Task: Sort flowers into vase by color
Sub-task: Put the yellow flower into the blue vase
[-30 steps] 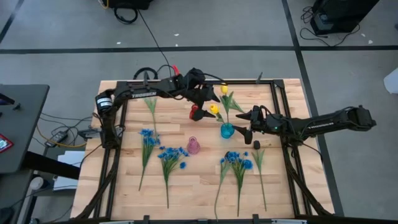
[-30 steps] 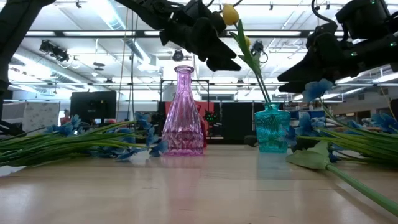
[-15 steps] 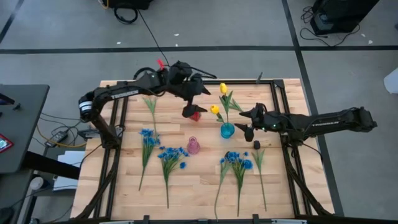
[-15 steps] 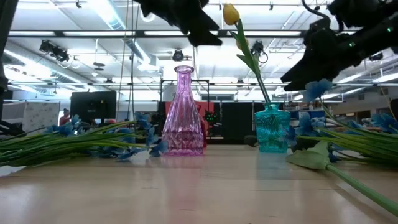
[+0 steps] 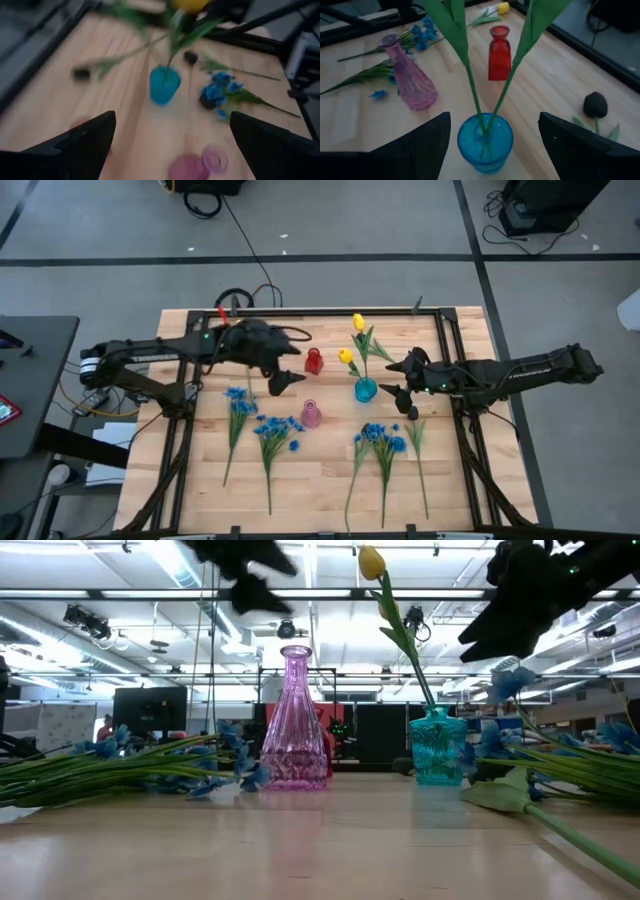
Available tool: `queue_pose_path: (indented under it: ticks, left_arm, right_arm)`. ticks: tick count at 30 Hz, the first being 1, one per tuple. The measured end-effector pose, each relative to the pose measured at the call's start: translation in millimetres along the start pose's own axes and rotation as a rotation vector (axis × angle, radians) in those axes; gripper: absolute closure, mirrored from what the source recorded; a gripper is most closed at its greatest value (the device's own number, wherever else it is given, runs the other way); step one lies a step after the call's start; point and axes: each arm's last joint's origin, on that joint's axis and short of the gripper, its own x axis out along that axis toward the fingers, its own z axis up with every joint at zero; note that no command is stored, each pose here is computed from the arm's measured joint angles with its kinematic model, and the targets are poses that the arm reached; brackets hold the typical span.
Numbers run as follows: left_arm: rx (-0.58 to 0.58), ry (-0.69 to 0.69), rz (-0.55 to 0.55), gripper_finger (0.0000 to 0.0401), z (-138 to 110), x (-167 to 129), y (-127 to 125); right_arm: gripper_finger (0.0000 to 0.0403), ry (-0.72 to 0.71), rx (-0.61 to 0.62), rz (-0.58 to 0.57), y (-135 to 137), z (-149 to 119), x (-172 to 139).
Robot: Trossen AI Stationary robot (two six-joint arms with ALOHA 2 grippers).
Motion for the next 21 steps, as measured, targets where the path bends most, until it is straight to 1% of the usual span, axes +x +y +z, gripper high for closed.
queue_pose_path:
  ticks: [2, 4, 6, 8, 10, 12, 14, 17, 21]
  left_arm:
    - [-0.109, 0.036, 0.086, 0.0002, -14.0, -1.4, 4.3]
    - [-0.209, 0.063, 0.208, 0.0002, -28.0, -0.5, 10.0]
    - [-0.267, 0.088, 0.324, 0.0002, -40.6, 2.2, 15.2]
    - [-0.274, 0.112, 0.435, 0.0002, -52.1, 6.3, 20.3]
    - [-0.253, 0.121, 0.554, 0.0002, -62.7, 12.1, 26.5]
    - [-0.235, 0.124, 0.648, 0.0002, -69.2, 16.5, 31.8]
    - [-0.236, 0.126, 0.699, 0.0002, -72.6, 16.4, 35.9]
    - [-0.292, 0.127, 0.724, 0.0002, -76.9, 17.4, 37.6]
    - [-0.32, 0.131, 0.737, 0.0002, -78.6, 17.9, 37.9]
  right_arm:
    - [0.009, -0.005, -0.024, -0.033, 1.8, -1.0, 2.3]
    - [0.009, -0.02, -0.054, -0.062, 3.9, -0.5, 5.8]
    - [0.009, -0.037, -0.082, -0.065, 7.0, 0.9, 10.7]
    - [0.009, -0.047, -0.111, -0.036, 10.5, 2.3, 15.6]
    - [0.009, -0.055, -0.133, 0.025, 13.7, 4.5, 21.5]
    - [0.009, -0.034, -0.16, 0.086, 15.9, 3.5, 26.5]
    - [0.009, -0.019, -0.18, 0.103, 17.1, 2.0, 29.6]
    - [0.009, -0.002, -0.219, 0.094, 17.0, -0.1, 31.6]
    - [0.009, -0.024, -0.255, 0.097, 17.5, 2.0, 32.0]
